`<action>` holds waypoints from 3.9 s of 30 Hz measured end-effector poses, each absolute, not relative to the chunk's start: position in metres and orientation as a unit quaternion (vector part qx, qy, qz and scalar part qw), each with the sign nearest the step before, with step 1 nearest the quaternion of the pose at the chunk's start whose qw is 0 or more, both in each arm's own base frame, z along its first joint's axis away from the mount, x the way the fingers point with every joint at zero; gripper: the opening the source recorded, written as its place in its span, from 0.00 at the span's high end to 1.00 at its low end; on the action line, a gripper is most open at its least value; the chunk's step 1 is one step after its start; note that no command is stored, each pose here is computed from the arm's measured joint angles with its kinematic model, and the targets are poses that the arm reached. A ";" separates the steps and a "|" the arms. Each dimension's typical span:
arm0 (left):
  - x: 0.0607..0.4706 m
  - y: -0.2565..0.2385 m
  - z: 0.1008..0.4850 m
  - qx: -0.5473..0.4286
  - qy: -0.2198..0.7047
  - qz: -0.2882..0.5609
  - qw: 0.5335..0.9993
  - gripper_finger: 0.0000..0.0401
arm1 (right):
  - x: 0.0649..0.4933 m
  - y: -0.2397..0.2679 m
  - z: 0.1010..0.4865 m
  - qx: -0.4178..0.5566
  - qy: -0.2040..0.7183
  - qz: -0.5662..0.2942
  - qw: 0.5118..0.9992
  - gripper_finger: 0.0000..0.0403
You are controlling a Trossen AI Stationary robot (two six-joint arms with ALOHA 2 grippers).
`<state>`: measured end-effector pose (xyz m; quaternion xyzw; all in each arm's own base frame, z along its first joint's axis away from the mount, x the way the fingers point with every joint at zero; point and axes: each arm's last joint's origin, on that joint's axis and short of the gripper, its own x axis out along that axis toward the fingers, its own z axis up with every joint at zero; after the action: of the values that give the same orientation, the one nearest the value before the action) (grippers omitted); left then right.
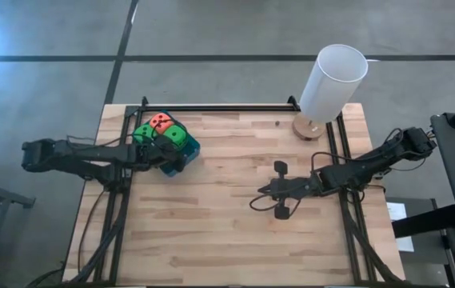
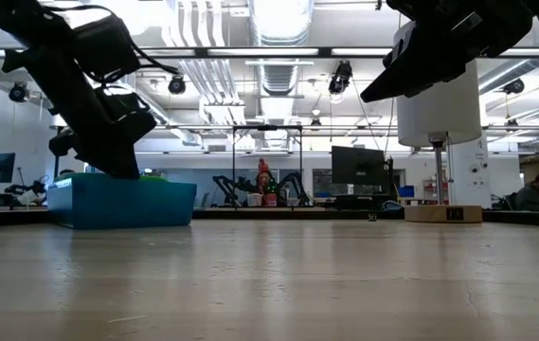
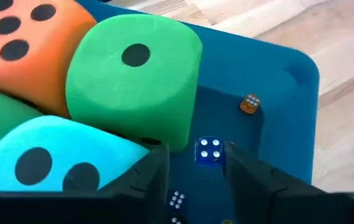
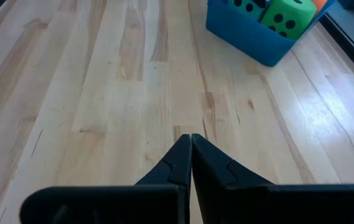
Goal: Pick & Place Dice
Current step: Put the small blue dice into the blue bin, then put the small black dice into the blue bin
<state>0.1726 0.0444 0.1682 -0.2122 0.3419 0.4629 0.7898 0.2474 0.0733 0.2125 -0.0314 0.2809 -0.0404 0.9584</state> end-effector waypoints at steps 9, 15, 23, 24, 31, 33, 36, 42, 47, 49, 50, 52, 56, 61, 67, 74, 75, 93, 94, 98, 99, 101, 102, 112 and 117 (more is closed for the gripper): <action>0.176 0.045 0.186 -0.178 0.373 0.452 0.791 0.59 | 0.247 0.073 0.212 -0.032 0.281 -0.040 0.958 0.98; 0.175 0.045 0.185 -0.181 0.380 0.449 0.788 0.60 | 0.247 0.073 0.212 -0.032 0.281 -0.041 0.958 0.98; 0.184 0.042 0.205 -0.219 0.359 0.405 0.812 0.61 | 0.249 0.059 0.212 0.015 0.271 -0.125 0.954 0.98; 0.185 0.041 0.208 -0.222 0.358 0.398 0.815 0.60 | 0.250 0.055 0.211 0.028 0.274 -0.137 0.951 0.98; 0.193 0.028 0.221 -0.216 0.347 0.362 0.838 0.59 | 0.248 0.010 0.202 0.095 0.312 -0.246 0.913 0.98; 0.195 0.026 0.226 -0.216 0.340 0.353 0.844 0.58 | 0.246 -0.005 0.199 0.111 0.318 -0.279 0.899 0.98; 0.198 0.022 0.231 -0.213 0.336 0.343 0.851 0.59 | 0.244 -0.026 0.196 0.126 0.319 -0.318 0.884 0.98; 0.200 0.020 0.233 -0.202 0.327 0.330 0.862 0.60 | 0.242 -0.065 0.182 0.146 0.340 -0.381 0.847 0.98; 0.202 0.020 0.235 -0.198 0.319 0.325 0.868 0.58 | 0.245 -0.097 0.167 0.142 0.371 -0.423 0.814 0.98; 0.202 0.020 0.235 -0.198 0.319 0.325 0.868 0.58 | 0.248 -0.109 0.164 0.142 0.378 -0.436 0.804 0.98; 0.202 0.020 0.235 -0.198 0.319 0.325 0.868 0.58 | 0.248 -0.116 0.162 0.144 0.381 -0.443 0.798 0.98; 0.202 0.020 0.234 -0.198 0.319 0.325 0.868 0.58 | 0.250 -0.126 0.158 0.144 0.391 -0.453 0.788 0.98; 0.202 0.020 0.235 -0.198 0.318 0.325 0.868 0.58 | 0.258 -0.142 0.152 0.130 0.405 -0.469 0.774 0.98; 0.202 0.020 0.235 -0.198 0.318 0.324 0.869 0.59 | 0.268 -0.155 0.145 0.107 0.412 -0.500 0.754 0.98; 0.202 0.020 0.235 -0.198 0.317 0.324 0.869 0.58 | 0.277 -0.164 0.136 0.080 0.418 -0.547 0.721 0.98; 0.202 0.020 0.234 -0.198 0.318 0.325 0.869 0.58 | 0.279 -0.177 0.123 0.063 0.425 -0.583 0.689 0.98; 0.202 0.020 0.234 -0.199 0.318 0.324 0.869 0.59 | 0.279 -0.179 0.121 0.064 0.427 -0.585 0.686 0.98; 0.202 0.020 0.234 -0.199 0.318 0.325 0.868 0.59 | 0.277 -0.187 0.114 0.076 0.453 -0.566 0.685 0.98; 0.202 0.020 0.234 -0.199 0.318 0.325 0.868 0.59 | 0.278 -0.187 0.114 0.075 0.454 -0.564 0.686 0.98; 0.202 0.020 0.234 -0.199 0.318 0.325 0.868 0.59 | 0.282 -0.182 0.115 0.072 0.455 -0.556 0.692 0.98; 0.202 0.020 0.234 -0.199 0.318 0.325 0.868 0.59 | 0.283 -0.181 0.115 0.072 0.455 -0.553 0.695 0.98; 0.202 0.020 0.234 -0.199 0.318 0.325 0.868 0.58 | 0.287 -0.178 0.116 0.070 0.455 -0.545 0.701 0.98; 0.202 0.020 0.234 -0.199 0.318 0.325 0.868 0.58 | 0.289 -0.176 0.117 0.070 0.455 -0.540 0.705 0.98; 0.202 0.020 0.234 -0.199 0.318 0.325 0.868 0.59 | 0.309 -0.158 0.125 0.077 0.450 -0.488 0.744 0.98; 0.202 0.020 0.234 -0.199 0.318 0.325 0.868 0.59 | 0.315 -0.154 0.131 0.063 0.447 -0.480 0.753 0.98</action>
<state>0.2023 0.0204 0.2341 -0.1991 0.3177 0.3249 0.8682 0.3153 -0.1542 0.1306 0.0633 0.4466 -0.4797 0.7526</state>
